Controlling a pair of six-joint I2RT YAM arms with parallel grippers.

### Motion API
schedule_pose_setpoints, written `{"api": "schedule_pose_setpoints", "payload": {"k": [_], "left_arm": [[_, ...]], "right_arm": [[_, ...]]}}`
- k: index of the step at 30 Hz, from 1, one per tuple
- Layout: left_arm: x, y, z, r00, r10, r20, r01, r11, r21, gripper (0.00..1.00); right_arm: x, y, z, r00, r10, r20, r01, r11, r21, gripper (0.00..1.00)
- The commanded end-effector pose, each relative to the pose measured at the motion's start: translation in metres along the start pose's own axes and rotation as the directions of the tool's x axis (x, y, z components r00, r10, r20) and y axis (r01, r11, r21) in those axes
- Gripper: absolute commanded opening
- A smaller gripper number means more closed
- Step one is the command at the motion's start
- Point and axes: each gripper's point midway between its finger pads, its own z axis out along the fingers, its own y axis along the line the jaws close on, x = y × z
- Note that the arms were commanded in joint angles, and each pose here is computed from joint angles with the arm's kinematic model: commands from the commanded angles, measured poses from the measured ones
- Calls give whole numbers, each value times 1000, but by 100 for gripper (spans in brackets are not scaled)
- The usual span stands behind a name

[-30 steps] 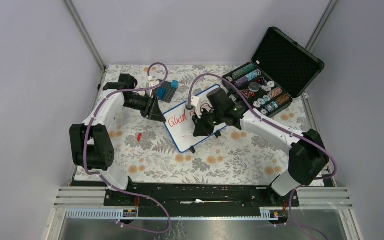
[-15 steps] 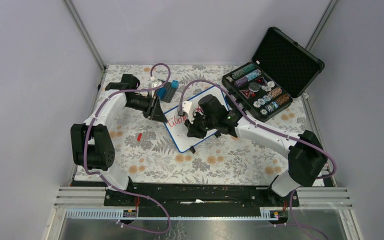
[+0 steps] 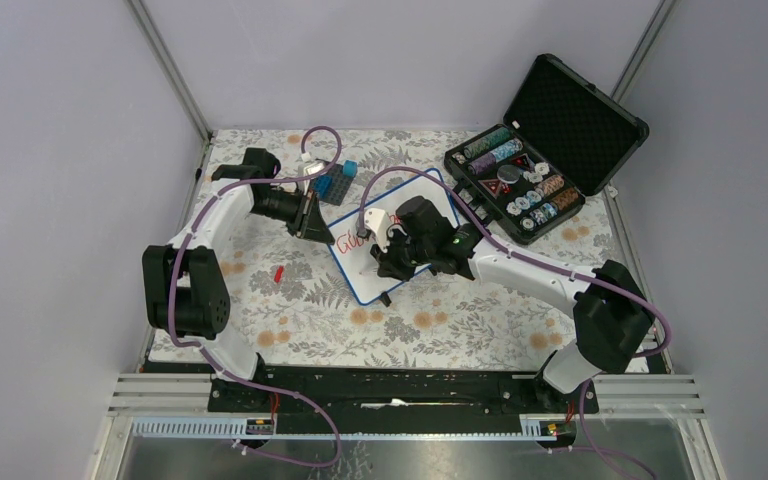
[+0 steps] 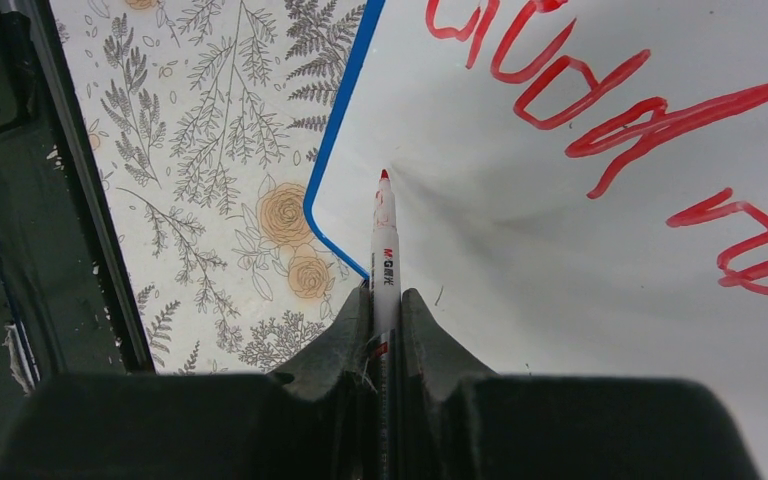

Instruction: Write a sentence on the whiteboard

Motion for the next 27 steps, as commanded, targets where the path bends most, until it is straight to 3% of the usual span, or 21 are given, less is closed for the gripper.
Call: {"api": "schedule_pose_setpoints", "payload": {"k": [1,27], "left_arm": [[-5,-3,2,1000,23,13,-24,999,26,1],[-3,1,5,1000,22,-2,-22,1000,5,0]], "right_arm": [[-16,-9,-4,998,-38,46,35,998,59,0],[-16,0,14,998,-62,11,61,998,13,0]]}}
